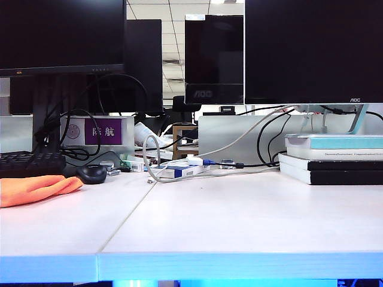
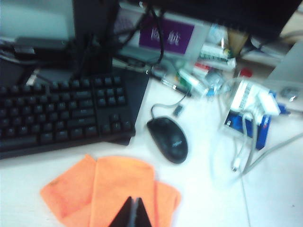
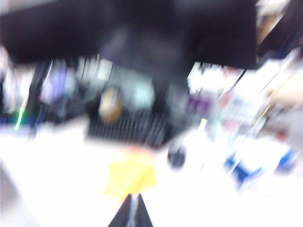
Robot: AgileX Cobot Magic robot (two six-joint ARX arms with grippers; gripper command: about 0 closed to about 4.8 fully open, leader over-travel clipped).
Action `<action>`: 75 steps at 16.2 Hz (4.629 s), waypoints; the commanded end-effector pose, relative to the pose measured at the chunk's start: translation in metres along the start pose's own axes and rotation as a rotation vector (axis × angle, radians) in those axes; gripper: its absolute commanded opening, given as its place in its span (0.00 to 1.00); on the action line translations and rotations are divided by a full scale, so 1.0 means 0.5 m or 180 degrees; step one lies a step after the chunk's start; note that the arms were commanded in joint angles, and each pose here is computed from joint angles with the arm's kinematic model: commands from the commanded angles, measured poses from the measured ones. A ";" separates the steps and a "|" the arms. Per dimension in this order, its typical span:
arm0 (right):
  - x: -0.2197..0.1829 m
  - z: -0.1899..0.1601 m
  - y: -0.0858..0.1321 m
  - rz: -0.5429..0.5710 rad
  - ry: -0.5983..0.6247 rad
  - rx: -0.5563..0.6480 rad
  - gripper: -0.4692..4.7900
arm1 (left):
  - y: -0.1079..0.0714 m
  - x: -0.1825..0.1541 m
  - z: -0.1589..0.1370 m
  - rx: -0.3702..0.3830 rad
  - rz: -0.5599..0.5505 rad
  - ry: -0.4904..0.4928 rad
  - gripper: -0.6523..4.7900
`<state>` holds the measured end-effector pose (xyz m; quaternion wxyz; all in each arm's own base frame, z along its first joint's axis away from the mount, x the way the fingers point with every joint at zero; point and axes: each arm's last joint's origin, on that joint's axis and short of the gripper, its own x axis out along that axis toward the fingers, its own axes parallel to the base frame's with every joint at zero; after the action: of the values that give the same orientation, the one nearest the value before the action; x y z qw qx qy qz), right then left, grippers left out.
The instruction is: Wipe the table from left to right using the rag.
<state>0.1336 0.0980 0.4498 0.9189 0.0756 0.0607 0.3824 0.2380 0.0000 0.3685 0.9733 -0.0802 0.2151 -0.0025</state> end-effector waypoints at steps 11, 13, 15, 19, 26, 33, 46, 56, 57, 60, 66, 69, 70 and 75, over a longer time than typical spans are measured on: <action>0.108 -0.090 0.081 -0.0038 0.0933 -0.0773 0.08 | -0.017 0.186 -0.092 0.0313 0.0293 0.1064 0.39; 0.108 -0.090 0.081 -0.0039 0.0934 -0.0773 0.08 | -0.013 0.238 -0.120 0.0305 0.0322 0.1249 0.57; 0.108 -0.090 0.081 -0.0038 0.0936 -0.0773 0.08 | -0.009 0.279 -0.147 0.0289 0.0349 0.1393 0.57; 0.109 -0.091 0.080 -0.0041 0.0951 -0.0772 0.08 | -0.002 0.338 -0.180 0.0305 0.0428 0.1426 0.57; 0.110 -0.093 0.080 -0.0043 0.0973 -0.0774 0.08 | 0.013 0.408 -0.254 0.0246 0.0577 0.1827 0.57; 0.110 -0.093 0.080 -0.0043 0.0971 -0.0784 0.08 | -0.006 0.391 -0.328 0.0554 -0.0049 0.2969 0.11; 0.097 -0.117 0.070 -0.0281 0.1421 -0.0871 0.08 | -0.183 0.346 -0.383 0.1056 -0.0637 0.3286 0.11; 0.067 -0.129 0.055 -0.0859 0.1936 -0.0945 0.08 | -0.271 0.325 -0.404 0.1113 -0.0828 0.3098 0.11; 0.064 -0.128 0.053 -0.0904 0.1962 -0.0962 0.08 | -0.279 0.323 -0.406 0.1116 -0.0852 0.3070 0.11; 0.059 -0.129 0.048 -0.1029 0.2028 -0.0827 0.08 | -0.296 0.319 -0.410 0.1116 -0.0896 0.3019 0.11; 0.054 -0.133 0.046 -0.1070 0.2132 -0.0834 0.08 | -0.318 0.339 -0.399 0.1044 -0.0905 0.2981 0.11; 0.053 -0.134 0.046 -0.1074 0.2167 -0.0841 0.08 | -0.355 0.364 -0.391 0.1072 -0.1022 0.3009 0.11; 0.051 -0.135 0.046 -0.1078 0.2199 -0.0847 0.08 | -0.368 0.371 -0.388 0.1085 -0.1052 0.2987 0.11; 0.042 -0.141 0.044 -0.1115 0.2341 -0.0832 0.08 | -0.433 0.392 -0.388 0.1195 -0.1197 0.3014 0.11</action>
<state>0.1224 0.1364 0.3814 0.8858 -0.2010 0.3488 0.2308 0.3491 -0.2487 0.1695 0.7873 0.0558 0.5587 -0.2549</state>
